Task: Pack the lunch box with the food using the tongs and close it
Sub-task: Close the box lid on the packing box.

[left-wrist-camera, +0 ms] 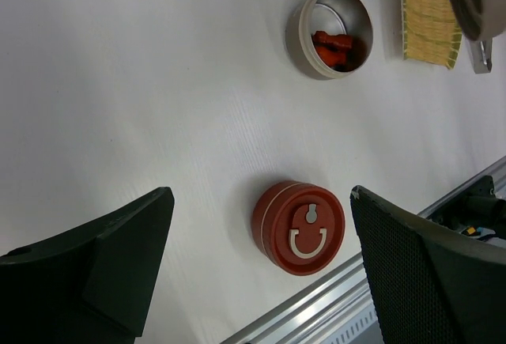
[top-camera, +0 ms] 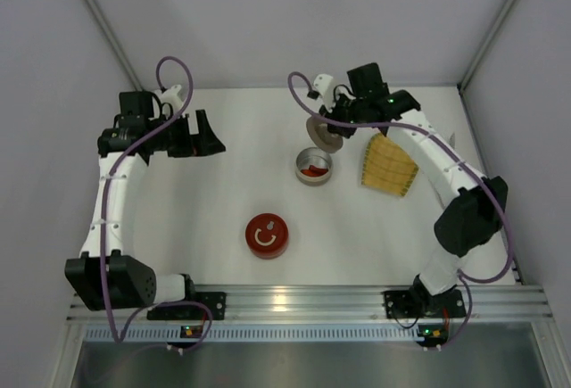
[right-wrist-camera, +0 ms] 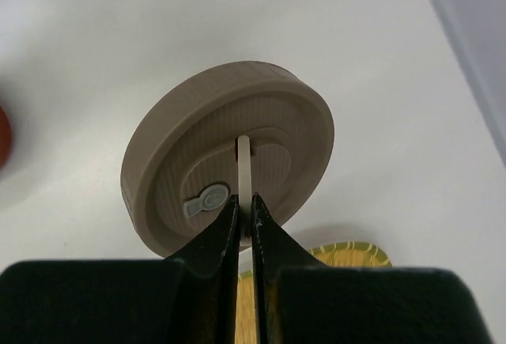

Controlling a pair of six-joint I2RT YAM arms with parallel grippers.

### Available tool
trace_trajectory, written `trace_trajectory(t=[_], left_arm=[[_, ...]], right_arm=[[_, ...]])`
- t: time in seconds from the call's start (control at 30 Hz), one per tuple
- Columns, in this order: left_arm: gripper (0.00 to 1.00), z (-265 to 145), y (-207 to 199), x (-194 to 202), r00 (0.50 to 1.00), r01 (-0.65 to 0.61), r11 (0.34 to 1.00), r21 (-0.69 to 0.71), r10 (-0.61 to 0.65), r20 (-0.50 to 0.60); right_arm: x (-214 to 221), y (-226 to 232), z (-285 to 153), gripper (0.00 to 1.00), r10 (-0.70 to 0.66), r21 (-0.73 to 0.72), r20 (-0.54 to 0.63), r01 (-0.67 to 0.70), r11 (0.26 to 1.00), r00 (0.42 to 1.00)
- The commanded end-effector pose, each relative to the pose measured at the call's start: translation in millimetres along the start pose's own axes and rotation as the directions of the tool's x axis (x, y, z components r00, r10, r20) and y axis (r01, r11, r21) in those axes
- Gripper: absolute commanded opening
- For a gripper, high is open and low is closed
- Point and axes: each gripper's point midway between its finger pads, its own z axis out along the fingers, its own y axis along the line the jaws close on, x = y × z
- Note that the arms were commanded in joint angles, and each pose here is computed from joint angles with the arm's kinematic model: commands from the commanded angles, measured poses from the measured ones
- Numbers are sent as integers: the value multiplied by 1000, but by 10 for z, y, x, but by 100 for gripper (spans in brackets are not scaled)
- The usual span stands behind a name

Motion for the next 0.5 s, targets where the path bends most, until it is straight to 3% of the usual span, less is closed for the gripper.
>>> trace_trajectory(t=[0.0, 0.17, 0.47], left_arm=[[98, -139, -69, -94, 994, -84, 996, -10, 84, 74], [98, -211, -240, -134, 991, -101, 993, 66, 94, 99], [98, -357, -196, -200, 988, -65, 996, 62, 55, 145]], right_arm=[[598, 181, 82, 0, -97, -75, -329, 76, 994, 939], [858, 233, 429, 0, -154, -130, -472, 104, 986, 868], [856, 221, 786, 0, -233, -89, -586, 224, 971, 776]])
